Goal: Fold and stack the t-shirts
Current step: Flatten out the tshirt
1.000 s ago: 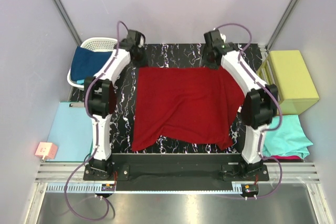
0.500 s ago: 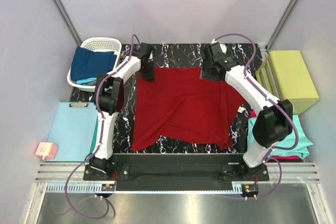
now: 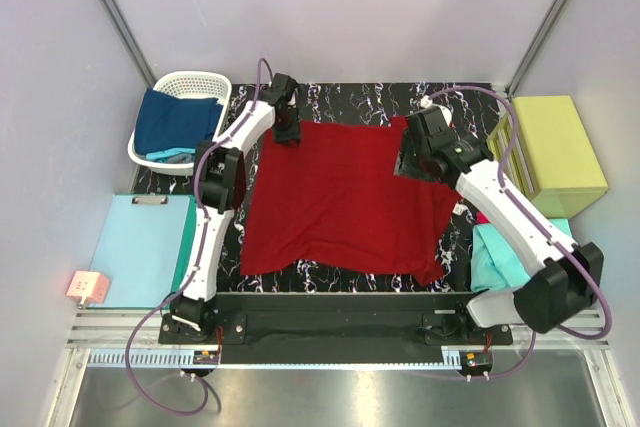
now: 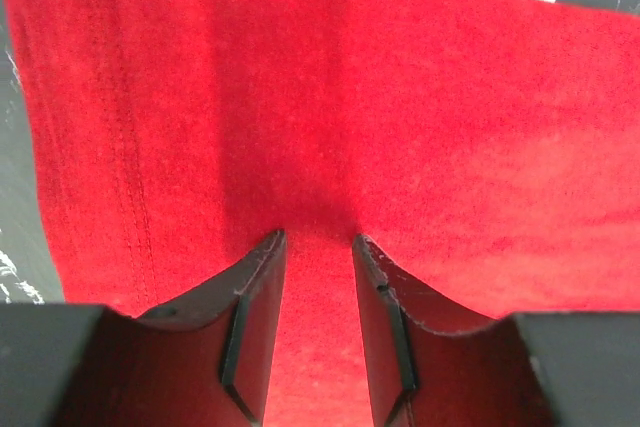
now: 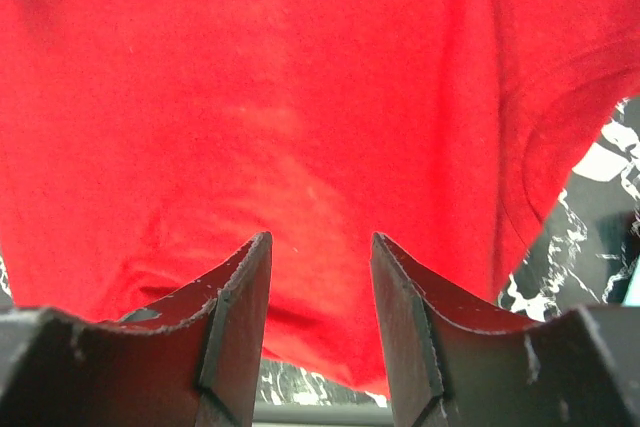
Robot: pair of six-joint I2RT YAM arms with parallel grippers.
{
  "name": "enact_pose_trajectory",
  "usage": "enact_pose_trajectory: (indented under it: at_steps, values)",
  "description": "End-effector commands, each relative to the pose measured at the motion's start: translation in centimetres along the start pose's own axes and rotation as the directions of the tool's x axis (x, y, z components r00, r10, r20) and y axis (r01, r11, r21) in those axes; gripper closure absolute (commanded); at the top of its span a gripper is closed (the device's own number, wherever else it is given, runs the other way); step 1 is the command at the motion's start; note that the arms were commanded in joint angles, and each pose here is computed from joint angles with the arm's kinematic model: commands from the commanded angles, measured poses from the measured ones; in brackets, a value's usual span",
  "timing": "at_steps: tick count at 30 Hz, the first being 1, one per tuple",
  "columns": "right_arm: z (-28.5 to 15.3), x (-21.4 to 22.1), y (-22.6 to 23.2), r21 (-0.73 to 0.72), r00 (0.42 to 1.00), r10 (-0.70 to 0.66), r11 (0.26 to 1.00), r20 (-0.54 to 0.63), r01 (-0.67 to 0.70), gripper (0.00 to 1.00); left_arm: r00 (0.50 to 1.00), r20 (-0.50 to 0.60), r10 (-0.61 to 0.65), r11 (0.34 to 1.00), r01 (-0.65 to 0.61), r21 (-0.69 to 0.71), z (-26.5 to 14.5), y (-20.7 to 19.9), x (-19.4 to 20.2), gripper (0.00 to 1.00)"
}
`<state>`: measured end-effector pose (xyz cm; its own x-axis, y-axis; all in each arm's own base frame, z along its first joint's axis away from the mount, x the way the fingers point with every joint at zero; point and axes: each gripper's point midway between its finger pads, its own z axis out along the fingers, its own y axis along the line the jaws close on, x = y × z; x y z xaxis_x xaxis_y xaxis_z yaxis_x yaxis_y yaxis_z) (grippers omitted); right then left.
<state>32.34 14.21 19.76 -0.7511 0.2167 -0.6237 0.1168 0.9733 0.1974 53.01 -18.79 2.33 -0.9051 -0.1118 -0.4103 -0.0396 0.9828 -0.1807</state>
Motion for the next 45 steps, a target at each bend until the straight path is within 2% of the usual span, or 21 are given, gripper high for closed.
enact_pose_trajectory:
  at_steps: [1,12,17,19,20,21,22,23,24,28,30,31,32,34,36,37,38,40,41,42,45]
  values:
    - [-2.4,0.8,-1.0,0.001,1.0,0.006,1.0,-0.001,-0.006,0.48,0.998,-0.04,-0.043,0.994,0.039,-0.102,2.4,4.3,-0.5,0.59]
    - [-4.4,1.6,-2.5,0.026,1.0,-0.01,1.0,-0.006,0.01,0.48,0.985,0.074,-0.153,0.984,0.159,-0.08,2.1,7.9,-5.3,0.61]
    - [-4.5,2.5,-3.4,0.044,1.0,-0.019,0.999,-0.018,0.02,0.47,0.98,0.111,-0.162,0.984,0.169,-0.057,1.8,8.9,-6.8,0.58]
    - [-4.3,2.8,-3.3,0.036,1.0,-0.019,0.999,-0.021,0.019,0.48,0.979,0.135,-0.152,0.988,0.155,-0.014,0.6,8.0,-7.8,0.56]
    - [-4.2,3.0,-3.3,0.034,1.0,-0.012,0.999,-0.024,0.012,0.48,0.973,0.178,-0.148,0.989,0.148,0.014,-1.5,7.3,-9.1,0.53]
    - [-4.2,3.0,-3.1,0.025,1.0,-0.009,1.0,-0.024,0.009,0.47,0.974,0.17,-0.148,0.989,0.147,0.017,-1.7,7.3,-8.5,0.52]
    - [-4.1,3.1,-3.1,0.025,1.0,-0.006,1.0,-0.026,0.006,0.48,0.963,0.223,-0.149,0.989,0.143,0.042,-2.7,6.7,-9.8,0.5]
    - [-4.1,3.1,-3.1,0.023,1.0,0.0,1.0,-0.026,0.0,0.47,0.946,0.286,-0.15,0.988,0.135,0.072,-6.0,6.0,-11.4,0.48]
    - [-4.0,3.1,-3.0,0.02,1.0,0.004,1.0,-0.022,-0.004,0.47,0.941,0.302,-0.153,0.987,0.133,0.086,-6.5,5.7,-11.4,0.42]
    - [-3.4,3.1,-3.0,0.018,1.0,0.01,1.0,-0.002,-0.01,0.46,0.911,0.366,-0.188,0.977,0.137,0.161,-12.9,3.2,-11.9,0.31]
    - [-2.0,2.9,-3.1,0.035,1.0,0.007,0.999,0.019,-0.007,0.45,0.91,0.375,-0.175,0.976,0.111,0.186,-16.2,0.9,-10.1,0.25]
    - [-1.4,2.8,-3.1,0.041,1.0,0.002,0.999,0.024,-0.003,0.46,0.916,0.372,-0.153,0.977,0.082,0.199,-17.1,-1.2,-8.8,0.24]
    - [-0.5,2.1,-2.5,0.031,0.999,0.006,0.999,0.051,-0.008,0.46,0.918,0.373,-0.136,0.98,0.071,0.184,-18.7,-1.6,-6.7,0.23]
    - [2.2,2.4,-2.4,0.074,1.0,0.017,0.997,0.021,-0.018,0.49,0.93,0.363,-0.059,0.982,-0.011,0.19,-20.0,-5.1,-3.0,0.23]
    - [5.2,1.6,-1.5,0.096,1.0,0.027,0.995,-0.003,-0.026,0.53,0.931,0.366,-0.011,0.991,-0.038,0.126,-21.2,-5.1,1.1,0.23]
    - [6.3,0.9,-1.4,0.108,0.999,0.05,0.993,-0.01,-0.048,0.54,0.921,0.389,0.014,0.987,-0.076,0.143,-23.5,-6.6,3.1,0.23]
    - [7.3,0.5,-0.9,0.099,0.998,0.058,0.994,-0.03,-0.055,0.58,0.937,0.348,0.039,0.992,-0.078,0.1,-22.1,-5.6,6.0,0.23]
    - [9.9,-1.6,-0.3,0.121,0.996,0.08,0.99,-0.026,-0.076,0.59,0.944,0.325,0.06,0.99,-0.098,0.101,-22.9,-5.2,10.2,0.23]
    - [10.2,-3.9,0.8,0.091,0.995,0.101,0.991,0.006,-0.101,0.61,0.946,0.317,0.064,0.989,-0.103,0.107,-23.2,-5.1,11.4,0.23]
    - [12.3,-3.6,0.7,0.11,0.994,0.106,0.989,-0.025,-0.102,0.61,0.948,0.312,0.059,0.989,-0.099,0.114,-23.6,-4.8,12.5,0.23]
    - [15.7,-6.0,1.3,0.117,0.993,0.119,0.986,-0.011,-0.117,0.6,0.945,0.32,0.063,0.985,-0.111,0.135,-25.5,-3.3,15.6,0.23]
